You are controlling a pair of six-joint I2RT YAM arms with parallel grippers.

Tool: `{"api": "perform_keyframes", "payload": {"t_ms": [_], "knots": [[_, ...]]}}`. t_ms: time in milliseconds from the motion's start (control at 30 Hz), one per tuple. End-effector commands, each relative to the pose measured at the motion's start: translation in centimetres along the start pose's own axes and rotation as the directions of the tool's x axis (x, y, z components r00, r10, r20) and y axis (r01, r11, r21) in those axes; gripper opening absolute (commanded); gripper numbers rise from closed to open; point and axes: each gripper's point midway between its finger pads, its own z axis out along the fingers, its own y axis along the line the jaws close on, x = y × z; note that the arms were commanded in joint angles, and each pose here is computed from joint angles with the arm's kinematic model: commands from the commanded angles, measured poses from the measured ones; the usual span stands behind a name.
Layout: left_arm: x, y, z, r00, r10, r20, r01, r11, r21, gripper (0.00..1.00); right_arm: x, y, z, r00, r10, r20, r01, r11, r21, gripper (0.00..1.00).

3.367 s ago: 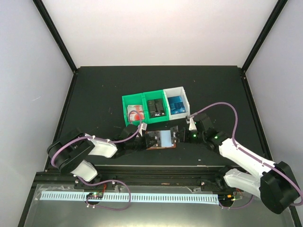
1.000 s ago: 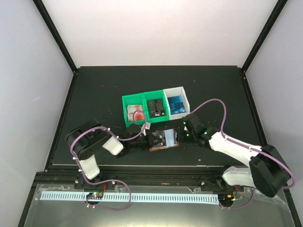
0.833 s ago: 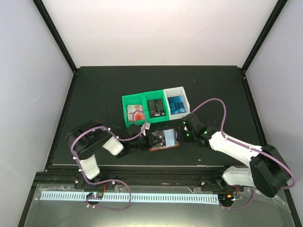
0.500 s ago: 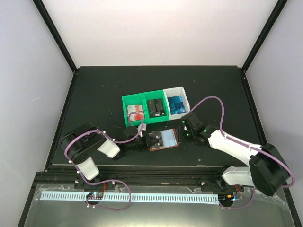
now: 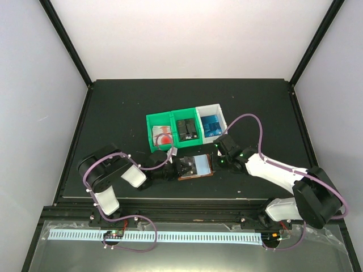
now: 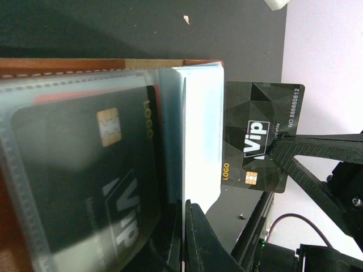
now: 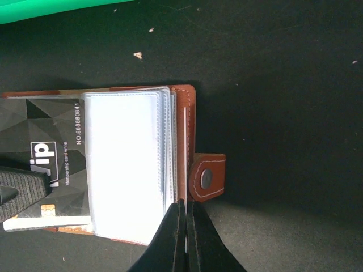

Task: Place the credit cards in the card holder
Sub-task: Insert the credit card into the card holder.

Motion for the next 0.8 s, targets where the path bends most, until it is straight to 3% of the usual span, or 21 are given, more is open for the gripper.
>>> {"api": "perform_keyframes", "payload": {"t_ms": [0, 500, 767], "knots": [[-0.3, -2.1, 0.8, 1.0, 0.023, -0.006, -0.023, 0.997, 0.077, 0.01, 1.5, -0.1, 1.0, 0.999, -0.012, -0.052, 0.013, 1.0, 0.008, 0.02], [0.7, -0.3, 1.3, 0.996, -0.089, -0.014, 0.089, 0.995, 0.049, 0.01, 1.6, 0.2, 0.8, 0.999, 0.017, -0.044, -0.018, 1.0, -0.013, 0.01], [1.3, -0.7, 2.0, 0.996, -0.084, -0.042, 0.086, 0.994, 0.062, 0.02, 1.6, 0.2, 0.7, 0.999, 0.022, -0.04, -0.023, 1.0, -0.021, 0.01]]}}
